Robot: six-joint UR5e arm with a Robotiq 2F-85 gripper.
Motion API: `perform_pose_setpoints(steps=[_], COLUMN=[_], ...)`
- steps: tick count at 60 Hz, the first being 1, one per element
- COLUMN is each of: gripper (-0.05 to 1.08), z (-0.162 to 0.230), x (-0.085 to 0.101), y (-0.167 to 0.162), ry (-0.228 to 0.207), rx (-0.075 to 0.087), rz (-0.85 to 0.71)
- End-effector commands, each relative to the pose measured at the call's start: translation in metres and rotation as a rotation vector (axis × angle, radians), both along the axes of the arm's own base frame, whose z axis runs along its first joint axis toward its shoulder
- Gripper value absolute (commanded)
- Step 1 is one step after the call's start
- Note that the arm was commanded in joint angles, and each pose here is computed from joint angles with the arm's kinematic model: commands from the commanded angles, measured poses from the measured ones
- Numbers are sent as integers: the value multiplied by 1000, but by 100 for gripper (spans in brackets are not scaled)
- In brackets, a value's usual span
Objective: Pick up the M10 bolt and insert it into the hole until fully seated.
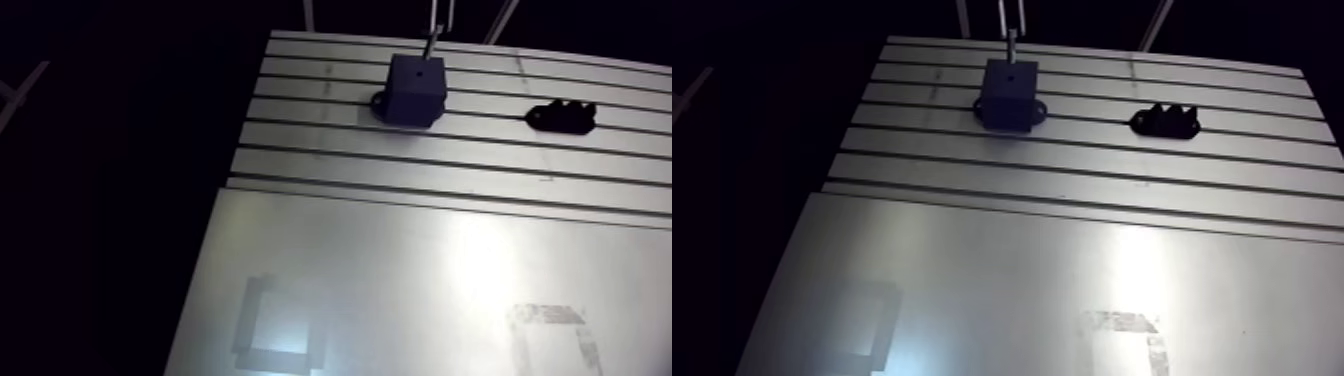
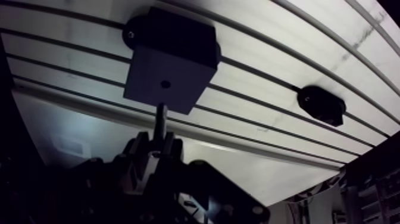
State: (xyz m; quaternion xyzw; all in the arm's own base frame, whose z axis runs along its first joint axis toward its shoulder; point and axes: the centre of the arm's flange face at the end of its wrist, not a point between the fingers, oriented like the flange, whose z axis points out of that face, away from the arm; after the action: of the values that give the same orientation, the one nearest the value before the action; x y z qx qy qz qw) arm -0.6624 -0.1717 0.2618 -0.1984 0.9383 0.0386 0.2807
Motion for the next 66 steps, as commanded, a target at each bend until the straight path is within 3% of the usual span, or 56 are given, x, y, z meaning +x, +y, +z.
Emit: perform_pose_setpoints(steps=[1, 66], gripper=[108, 108], z=[-2, -13], x=[0, 1], y=[-1, 0], ry=[-2, -17], rx=[0, -1], rz=[1, -2])
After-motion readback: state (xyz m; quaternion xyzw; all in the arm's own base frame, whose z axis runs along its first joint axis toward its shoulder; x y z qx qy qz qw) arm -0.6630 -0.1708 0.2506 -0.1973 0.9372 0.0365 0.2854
